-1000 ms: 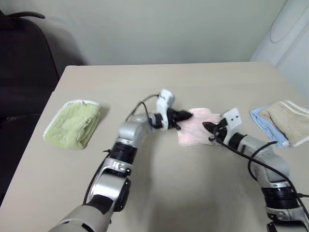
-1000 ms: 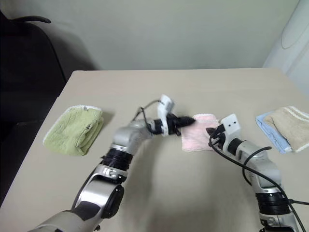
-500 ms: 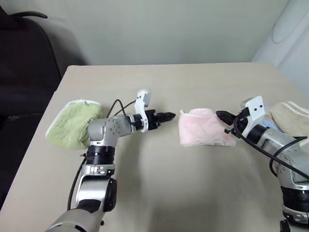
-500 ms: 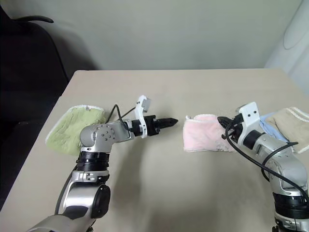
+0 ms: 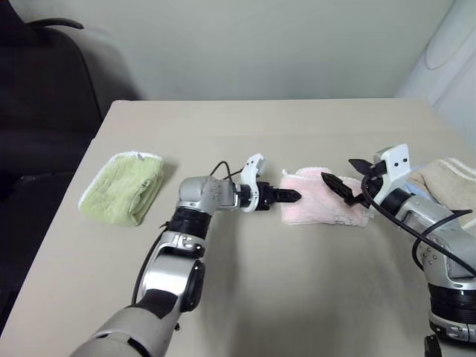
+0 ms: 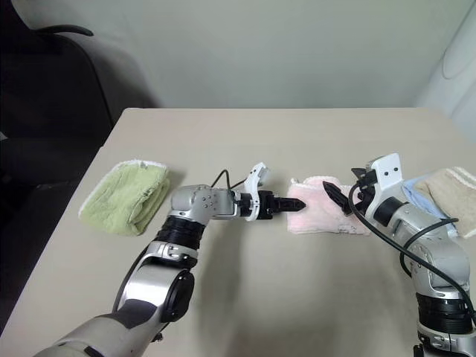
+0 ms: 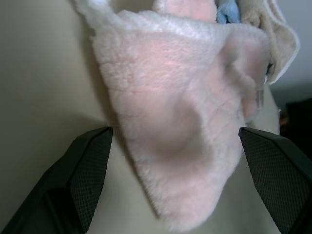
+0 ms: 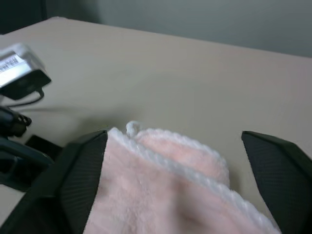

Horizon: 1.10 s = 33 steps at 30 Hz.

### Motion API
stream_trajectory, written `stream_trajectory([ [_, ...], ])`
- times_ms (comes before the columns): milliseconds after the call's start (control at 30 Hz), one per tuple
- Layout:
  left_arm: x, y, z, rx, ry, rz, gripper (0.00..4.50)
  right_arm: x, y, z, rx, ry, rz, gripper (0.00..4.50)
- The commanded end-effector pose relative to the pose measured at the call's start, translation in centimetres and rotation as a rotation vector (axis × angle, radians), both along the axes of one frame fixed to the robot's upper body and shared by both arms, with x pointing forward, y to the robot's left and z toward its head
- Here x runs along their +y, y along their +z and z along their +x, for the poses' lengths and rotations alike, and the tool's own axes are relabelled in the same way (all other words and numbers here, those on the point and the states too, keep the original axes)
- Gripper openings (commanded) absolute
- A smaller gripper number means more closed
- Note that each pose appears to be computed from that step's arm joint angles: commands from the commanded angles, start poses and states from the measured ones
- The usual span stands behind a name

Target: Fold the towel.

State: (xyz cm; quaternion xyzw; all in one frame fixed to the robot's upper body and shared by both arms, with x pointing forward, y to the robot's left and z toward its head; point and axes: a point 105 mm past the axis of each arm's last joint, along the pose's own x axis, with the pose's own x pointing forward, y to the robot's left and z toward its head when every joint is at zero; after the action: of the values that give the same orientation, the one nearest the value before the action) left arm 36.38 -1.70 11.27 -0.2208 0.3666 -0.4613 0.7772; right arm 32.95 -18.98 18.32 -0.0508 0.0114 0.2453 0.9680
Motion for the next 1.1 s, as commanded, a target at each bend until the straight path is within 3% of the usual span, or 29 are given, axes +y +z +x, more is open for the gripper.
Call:
stream_trajectory([
  [33, -2.8, 0.1, -0.6, 0.057, -0.036, -0.047, 4.50, 0.0, 1.6, -0.3, -0.080, -0.023, -0.002, 4.46],
  [200, -4.6, 0.3, -0.6, 0.081, -0.041, -0.057, 4.50, -0.1, 1.8, -0.1, -0.094, -0.044, 0.003, 4.46],
  [267, -4.7, 0.2, -0.5, 0.075, -0.040, -0.046, 4.13, -0.2, 1.9, -0.1, -0.100, -0.052, 0.003, 4.50],
  [667, -3.5, 0.7, 0.6, 0.055, 0.033, -0.091, 0.02, -0.4, 2.9, 0.8, -0.149, -0.087, 0.035, 4.50],
  [800, -3.4, 0.9, 0.6, 0.058, 0.044, -0.102, 0.02, -0.4, 3.1, 0.9, -0.158, -0.094, 0.041, 4.50],
  [900, -0.9, 6.7, 2.2, -0.070, 0.110, -0.266, 0.02, -2.9, 5.0, 1.8, -0.238, -0.233, 0.090, 4.50],
  [933, 1.8, 10.0, 3.4, -0.143, 0.185, -0.328, 0.02, -3.6, 5.4, 1.8, -0.250, -0.259, 0.104, 4.50],
  [1000, 5.7, 13.9, 4.3, -0.230, 0.285, -0.391, 0.02, -4.1, 5.6, 1.8, -0.254, -0.272, 0.112, 4.50],
  [1100, 7.4, 15.2, 4.3, -0.256, 0.329, -0.407, 0.02, -4.1, 5.6, 1.8, -0.255, -0.273, 0.111, 4.50],
])
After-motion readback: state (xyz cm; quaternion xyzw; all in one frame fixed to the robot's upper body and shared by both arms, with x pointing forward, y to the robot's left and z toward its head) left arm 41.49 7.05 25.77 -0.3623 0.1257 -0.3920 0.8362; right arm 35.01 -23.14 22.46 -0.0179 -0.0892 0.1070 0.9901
